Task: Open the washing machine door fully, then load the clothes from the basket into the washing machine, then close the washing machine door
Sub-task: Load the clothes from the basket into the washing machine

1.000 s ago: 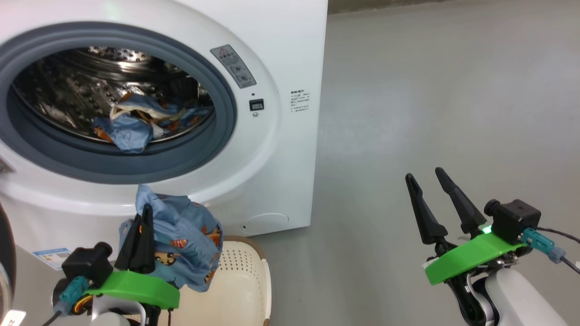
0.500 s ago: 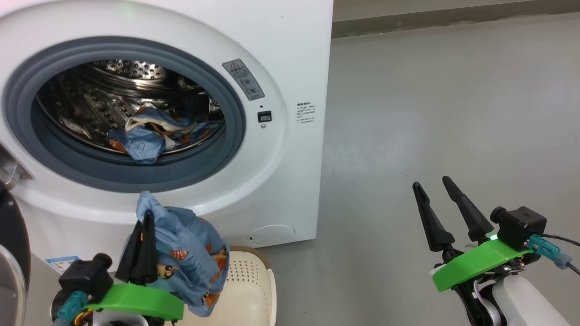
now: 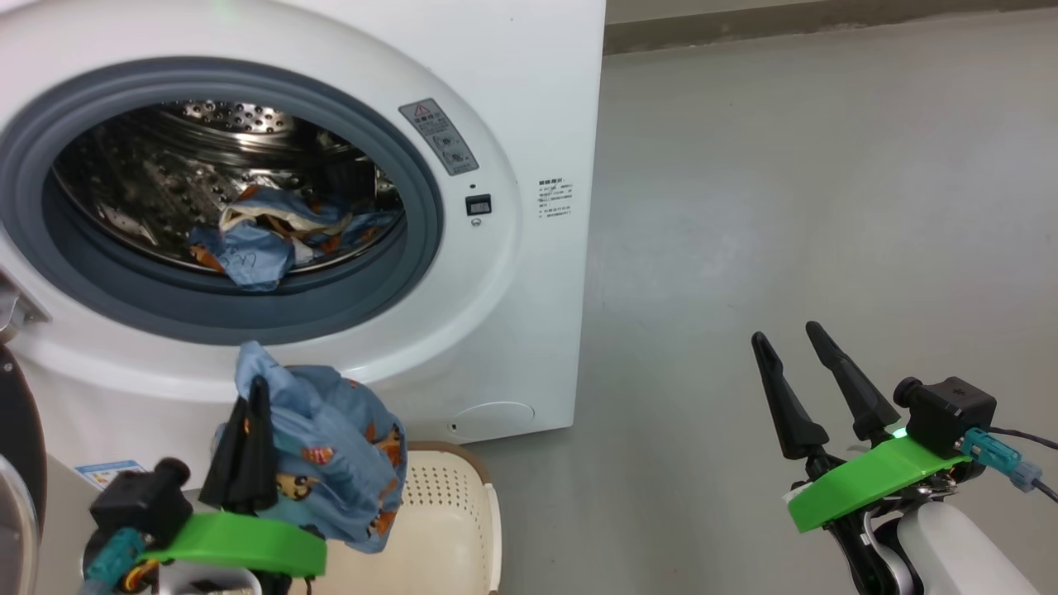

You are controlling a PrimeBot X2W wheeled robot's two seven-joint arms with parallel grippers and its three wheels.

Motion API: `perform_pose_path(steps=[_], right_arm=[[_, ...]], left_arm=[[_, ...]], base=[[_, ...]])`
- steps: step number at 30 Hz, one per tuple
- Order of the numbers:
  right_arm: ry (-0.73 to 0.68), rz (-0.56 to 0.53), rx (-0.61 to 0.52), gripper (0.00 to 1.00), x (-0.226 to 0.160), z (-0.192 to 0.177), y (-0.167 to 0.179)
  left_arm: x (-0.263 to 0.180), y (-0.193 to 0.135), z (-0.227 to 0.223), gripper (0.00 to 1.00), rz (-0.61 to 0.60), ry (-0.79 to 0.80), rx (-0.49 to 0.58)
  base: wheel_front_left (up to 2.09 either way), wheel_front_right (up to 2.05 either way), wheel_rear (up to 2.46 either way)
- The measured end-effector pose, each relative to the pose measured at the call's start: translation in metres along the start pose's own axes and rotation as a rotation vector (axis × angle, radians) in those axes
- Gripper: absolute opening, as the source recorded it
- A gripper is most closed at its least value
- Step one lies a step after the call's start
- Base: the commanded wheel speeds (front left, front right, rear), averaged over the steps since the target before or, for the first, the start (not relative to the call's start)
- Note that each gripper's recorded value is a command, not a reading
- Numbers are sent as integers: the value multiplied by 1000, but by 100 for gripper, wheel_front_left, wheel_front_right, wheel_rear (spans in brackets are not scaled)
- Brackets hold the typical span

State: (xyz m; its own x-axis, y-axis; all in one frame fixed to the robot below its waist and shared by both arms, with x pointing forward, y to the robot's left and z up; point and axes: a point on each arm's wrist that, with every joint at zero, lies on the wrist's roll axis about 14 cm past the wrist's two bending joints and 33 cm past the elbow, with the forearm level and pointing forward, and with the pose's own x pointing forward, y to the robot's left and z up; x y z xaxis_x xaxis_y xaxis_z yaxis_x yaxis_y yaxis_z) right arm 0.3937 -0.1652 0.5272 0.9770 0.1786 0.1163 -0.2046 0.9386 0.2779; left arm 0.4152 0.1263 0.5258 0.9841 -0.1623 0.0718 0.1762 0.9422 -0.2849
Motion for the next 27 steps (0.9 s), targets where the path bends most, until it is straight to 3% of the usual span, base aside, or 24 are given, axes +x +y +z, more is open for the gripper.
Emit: perform_pose_path(steps=[14, 20, 27], right_arm=[[43, -18, 8, 100, 8, -17, -9], [48, -27, 5, 100, 18, -20, -15], [74, -44, -6, 100, 36, -36, -24]], left_arm=[[70, 12, 58, 0, -10, -166, 22], [102, 35, 38, 0, 26, -90, 45], [152, 66, -18, 0, 89, 81, -1]], base=[[0, 0, 0], [0, 0, 0], [0, 0, 0]])
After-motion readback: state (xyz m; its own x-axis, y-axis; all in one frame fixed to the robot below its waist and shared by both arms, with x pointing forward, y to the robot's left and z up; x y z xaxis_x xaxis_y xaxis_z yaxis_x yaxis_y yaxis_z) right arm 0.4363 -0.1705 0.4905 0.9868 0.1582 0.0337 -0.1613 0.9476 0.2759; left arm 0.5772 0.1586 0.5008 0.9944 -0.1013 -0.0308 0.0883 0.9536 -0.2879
